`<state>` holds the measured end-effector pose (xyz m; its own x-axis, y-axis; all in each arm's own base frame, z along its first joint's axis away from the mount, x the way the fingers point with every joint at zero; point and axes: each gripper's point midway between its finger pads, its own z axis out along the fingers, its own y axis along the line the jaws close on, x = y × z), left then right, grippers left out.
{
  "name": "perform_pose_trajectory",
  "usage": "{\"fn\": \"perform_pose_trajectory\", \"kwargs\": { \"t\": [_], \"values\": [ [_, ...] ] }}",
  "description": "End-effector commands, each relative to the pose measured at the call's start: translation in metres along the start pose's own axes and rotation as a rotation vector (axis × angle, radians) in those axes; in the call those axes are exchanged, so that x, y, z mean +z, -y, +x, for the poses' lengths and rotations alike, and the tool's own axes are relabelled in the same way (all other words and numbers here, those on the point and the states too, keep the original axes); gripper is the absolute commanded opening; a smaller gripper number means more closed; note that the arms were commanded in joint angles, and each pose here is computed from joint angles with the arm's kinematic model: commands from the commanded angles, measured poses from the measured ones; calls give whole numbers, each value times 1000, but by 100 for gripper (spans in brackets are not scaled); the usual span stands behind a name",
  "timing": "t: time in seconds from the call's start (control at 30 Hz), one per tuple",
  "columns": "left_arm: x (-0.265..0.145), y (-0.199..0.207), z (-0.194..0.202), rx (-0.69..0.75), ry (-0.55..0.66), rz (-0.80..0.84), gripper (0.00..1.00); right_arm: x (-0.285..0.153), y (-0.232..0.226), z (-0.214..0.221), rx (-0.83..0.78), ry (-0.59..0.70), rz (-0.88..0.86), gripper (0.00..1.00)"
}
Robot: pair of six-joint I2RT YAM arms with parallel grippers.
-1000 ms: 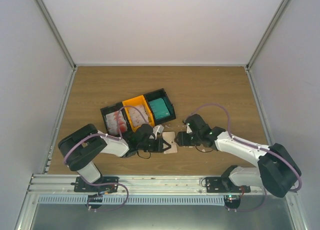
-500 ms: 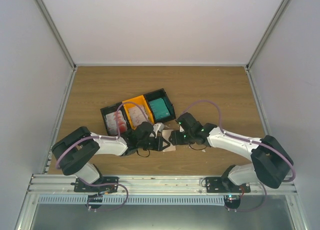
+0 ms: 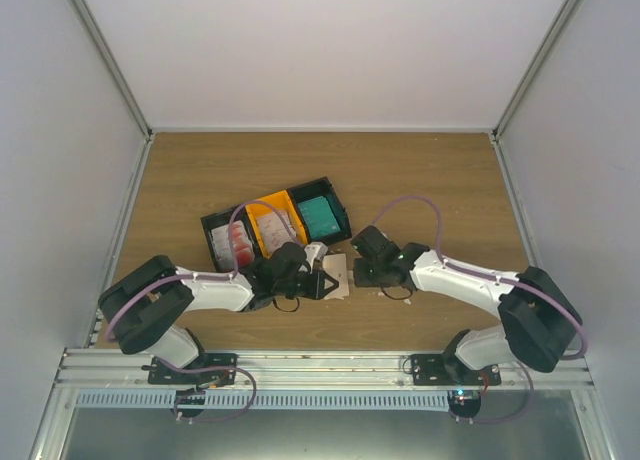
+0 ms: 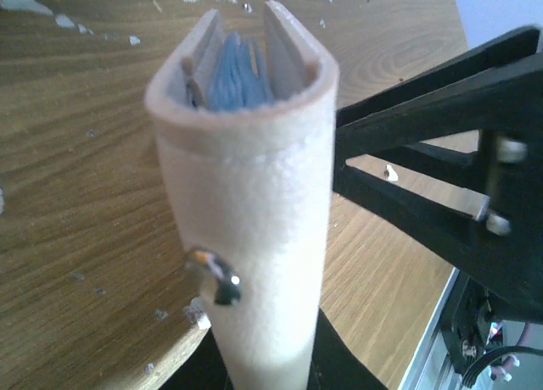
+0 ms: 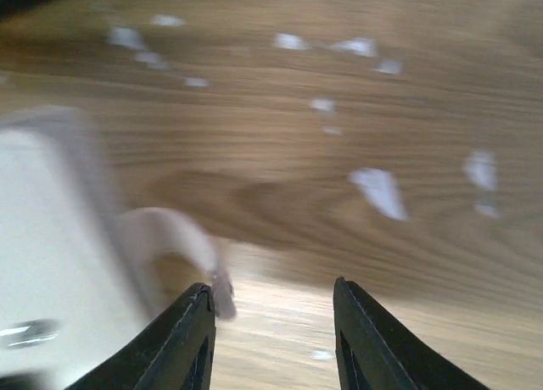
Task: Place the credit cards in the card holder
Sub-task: Open the card holder at the center of the board.
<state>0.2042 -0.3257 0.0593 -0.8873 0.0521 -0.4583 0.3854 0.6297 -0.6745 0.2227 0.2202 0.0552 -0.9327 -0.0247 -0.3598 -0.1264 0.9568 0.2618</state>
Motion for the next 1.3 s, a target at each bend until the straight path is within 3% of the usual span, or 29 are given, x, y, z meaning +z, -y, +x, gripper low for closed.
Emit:
{"fn": "perform_pose_trajectory", "kwargs": {
  "t": [0.0, 0.13, 0.43, 0.6, 1.1, 1.27],
  "values": [
    [-8, 14, -28, 41, 99, 7, 0, -8, 60, 2, 25, 22, 308, 39],
    [-8, 13, -30, 46, 97, -2, 0, -13, 52, -6, 15, 42, 282, 39],
    [-12, 13, -31, 55, 104, -3, 0, -18, -10, -11, 14, 77, -100, 55],
    [-12, 13, -29, 54, 98, 4, 0, -16, -31, -8, -39, 57, -208, 57],
    [-10, 11, -26, 42, 86, 3, 0, 6, 8, -8, 13, 44, 33, 47],
    [-9, 9, -26, 39, 86, -7, 0, 0, 11, -13, 19, 50, 65, 62]
  ]
}}
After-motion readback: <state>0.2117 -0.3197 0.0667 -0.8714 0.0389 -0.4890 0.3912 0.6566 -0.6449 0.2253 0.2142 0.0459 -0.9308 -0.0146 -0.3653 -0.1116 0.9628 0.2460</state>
